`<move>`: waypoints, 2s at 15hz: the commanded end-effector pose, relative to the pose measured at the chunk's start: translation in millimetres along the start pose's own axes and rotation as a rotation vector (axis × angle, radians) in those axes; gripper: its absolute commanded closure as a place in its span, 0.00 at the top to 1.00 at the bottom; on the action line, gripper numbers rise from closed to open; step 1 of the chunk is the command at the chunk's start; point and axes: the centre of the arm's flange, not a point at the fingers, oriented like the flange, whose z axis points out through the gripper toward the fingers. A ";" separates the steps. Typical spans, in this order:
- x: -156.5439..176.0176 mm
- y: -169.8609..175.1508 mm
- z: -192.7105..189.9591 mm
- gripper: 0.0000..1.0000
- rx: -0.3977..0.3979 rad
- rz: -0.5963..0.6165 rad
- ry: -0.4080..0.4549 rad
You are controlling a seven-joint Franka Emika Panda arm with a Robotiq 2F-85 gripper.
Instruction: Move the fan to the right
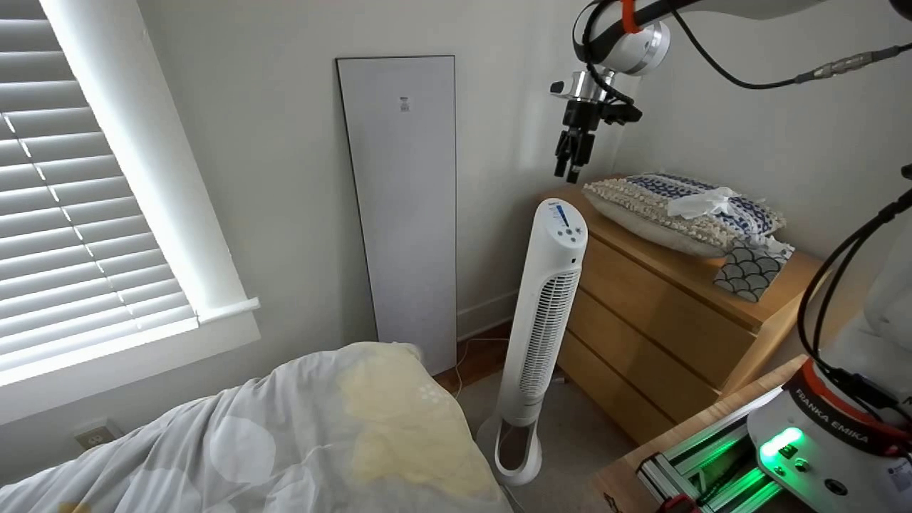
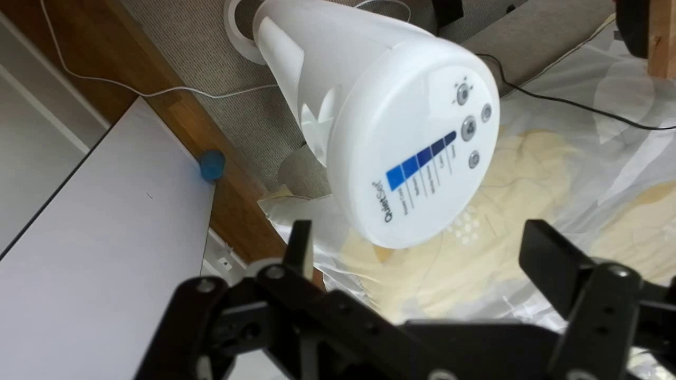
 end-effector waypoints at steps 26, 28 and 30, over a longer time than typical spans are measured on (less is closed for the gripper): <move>41.0 64.7 96.7 0.52 0.506 -0.334 -0.132; 40.8 66.6 93.3 0.37 0.504 -0.326 -0.136; 38.8 67.5 90.3 0.28 0.517 -0.319 -0.146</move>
